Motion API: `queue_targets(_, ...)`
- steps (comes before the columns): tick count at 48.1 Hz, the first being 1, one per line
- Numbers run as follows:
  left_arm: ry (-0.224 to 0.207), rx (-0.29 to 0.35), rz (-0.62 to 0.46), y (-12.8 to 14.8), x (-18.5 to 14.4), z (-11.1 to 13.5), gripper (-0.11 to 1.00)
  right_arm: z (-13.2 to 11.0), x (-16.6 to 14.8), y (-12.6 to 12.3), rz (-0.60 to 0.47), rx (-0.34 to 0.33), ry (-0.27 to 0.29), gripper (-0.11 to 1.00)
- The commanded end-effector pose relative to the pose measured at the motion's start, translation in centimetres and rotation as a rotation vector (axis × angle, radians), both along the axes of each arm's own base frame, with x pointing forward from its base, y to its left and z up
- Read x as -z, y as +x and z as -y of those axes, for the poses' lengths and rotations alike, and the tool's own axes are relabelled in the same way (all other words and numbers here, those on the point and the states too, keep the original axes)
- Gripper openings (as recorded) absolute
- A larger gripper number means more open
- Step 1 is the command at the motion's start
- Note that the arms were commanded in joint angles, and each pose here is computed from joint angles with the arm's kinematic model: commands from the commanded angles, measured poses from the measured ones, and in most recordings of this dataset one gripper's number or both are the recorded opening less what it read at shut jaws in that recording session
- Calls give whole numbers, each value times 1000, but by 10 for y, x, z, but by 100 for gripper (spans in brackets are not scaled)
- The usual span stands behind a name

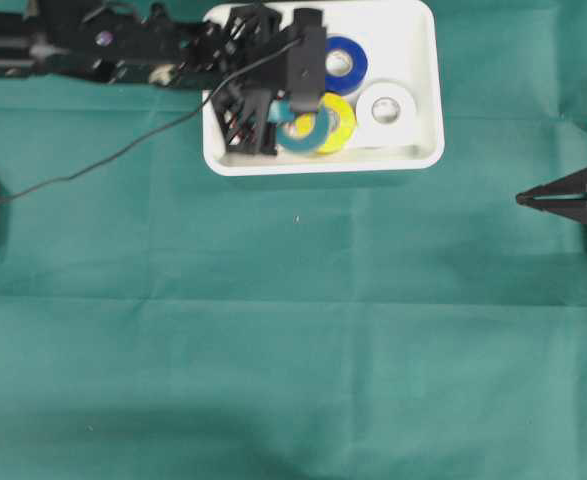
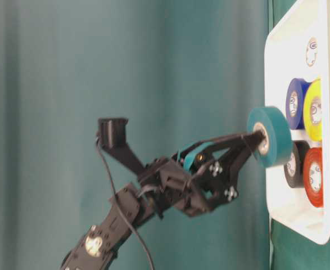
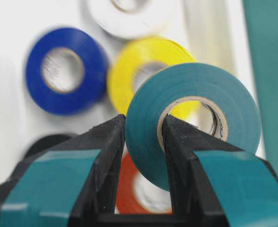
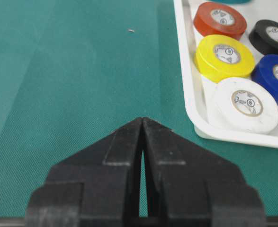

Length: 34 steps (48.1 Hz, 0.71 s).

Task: Put the tape into the white case with the left arm.
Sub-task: 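Carry the teal tape into the tray and set it on the white roll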

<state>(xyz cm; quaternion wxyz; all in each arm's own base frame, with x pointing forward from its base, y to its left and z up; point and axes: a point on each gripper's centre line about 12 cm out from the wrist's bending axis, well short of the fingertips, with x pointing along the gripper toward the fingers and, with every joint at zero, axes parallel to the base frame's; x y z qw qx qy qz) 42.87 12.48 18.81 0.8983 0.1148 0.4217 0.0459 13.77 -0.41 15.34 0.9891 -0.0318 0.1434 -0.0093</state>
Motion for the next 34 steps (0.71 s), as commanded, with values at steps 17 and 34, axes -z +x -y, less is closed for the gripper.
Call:
queue_targets(17,33,-37,105,41,-26,-31,22,0,-4,2,12,-1,0,-9)
queue_targets(34,11,-69,154,58,-33,-36,22,0,-4,2,14,0,-2,-9)
